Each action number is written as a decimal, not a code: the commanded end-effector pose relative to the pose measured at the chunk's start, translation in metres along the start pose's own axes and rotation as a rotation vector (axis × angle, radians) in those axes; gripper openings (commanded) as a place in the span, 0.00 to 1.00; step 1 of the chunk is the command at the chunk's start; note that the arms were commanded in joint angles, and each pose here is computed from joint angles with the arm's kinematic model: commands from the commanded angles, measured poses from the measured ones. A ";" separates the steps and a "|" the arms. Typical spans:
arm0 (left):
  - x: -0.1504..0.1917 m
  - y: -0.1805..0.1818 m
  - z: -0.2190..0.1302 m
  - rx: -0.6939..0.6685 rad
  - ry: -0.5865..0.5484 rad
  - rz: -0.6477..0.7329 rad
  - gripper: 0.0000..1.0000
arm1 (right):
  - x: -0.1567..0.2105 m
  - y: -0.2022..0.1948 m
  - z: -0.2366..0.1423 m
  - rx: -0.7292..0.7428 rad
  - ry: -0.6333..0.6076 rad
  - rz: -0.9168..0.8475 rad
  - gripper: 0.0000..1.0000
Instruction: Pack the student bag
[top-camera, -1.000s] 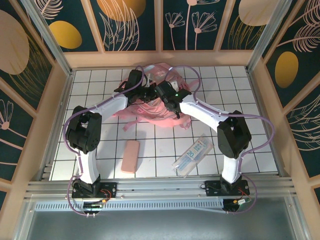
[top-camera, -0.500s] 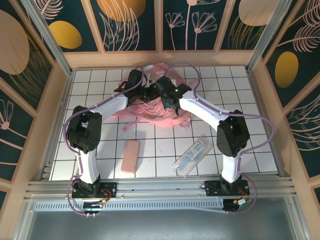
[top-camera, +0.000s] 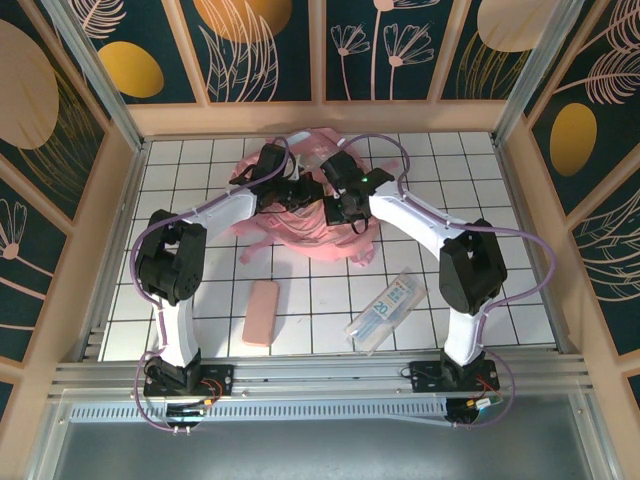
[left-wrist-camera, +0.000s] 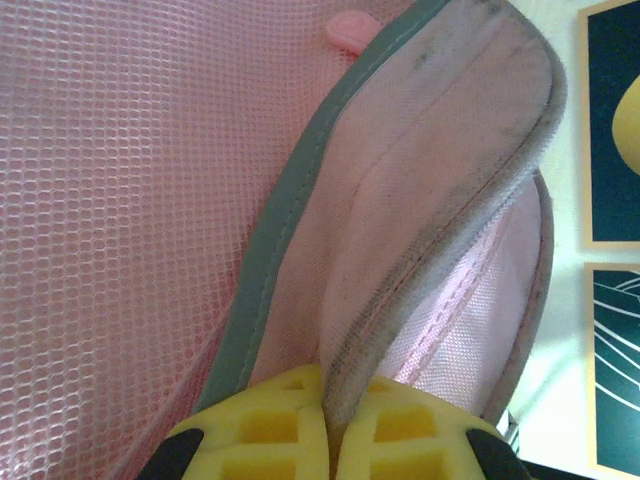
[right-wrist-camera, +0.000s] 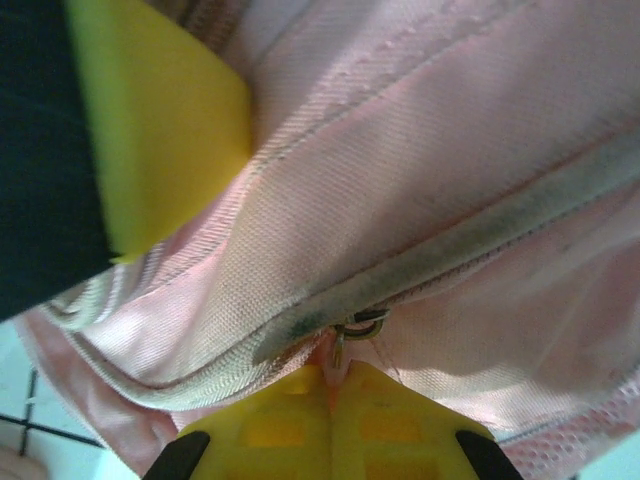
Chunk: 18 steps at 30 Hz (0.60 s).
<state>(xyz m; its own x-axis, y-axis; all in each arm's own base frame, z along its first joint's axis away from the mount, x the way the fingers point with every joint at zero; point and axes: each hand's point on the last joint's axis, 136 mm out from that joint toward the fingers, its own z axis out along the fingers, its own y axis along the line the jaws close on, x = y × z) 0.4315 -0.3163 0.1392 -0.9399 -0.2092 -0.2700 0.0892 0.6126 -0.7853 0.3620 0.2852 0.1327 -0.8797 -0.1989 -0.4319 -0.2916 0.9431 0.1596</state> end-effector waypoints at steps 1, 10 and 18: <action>-0.030 -0.047 -0.009 0.133 -0.091 0.059 0.00 | 0.017 0.067 -0.015 -0.315 0.058 -0.043 0.00; -0.037 -0.061 -0.015 0.173 -0.116 0.039 0.00 | 0.038 0.124 -0.004 -0.548 0.095 -0.009 0.00; -0.039 -0.053 -0.017 0.102 -0.116 0.108 0.00 | 0.044 0.098 -0.009 -0.488 0.147 -0.025 0.00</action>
<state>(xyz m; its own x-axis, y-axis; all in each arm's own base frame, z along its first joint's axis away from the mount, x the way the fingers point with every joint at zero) 0.4310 -0.2980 0.1254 -0.9464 -0.2414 -0.2147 0.0034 0.6571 -0.7538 0.3574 0.3289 0.1294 -0.8989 -0.0963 -0.4274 -0.2944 0.8553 0.4263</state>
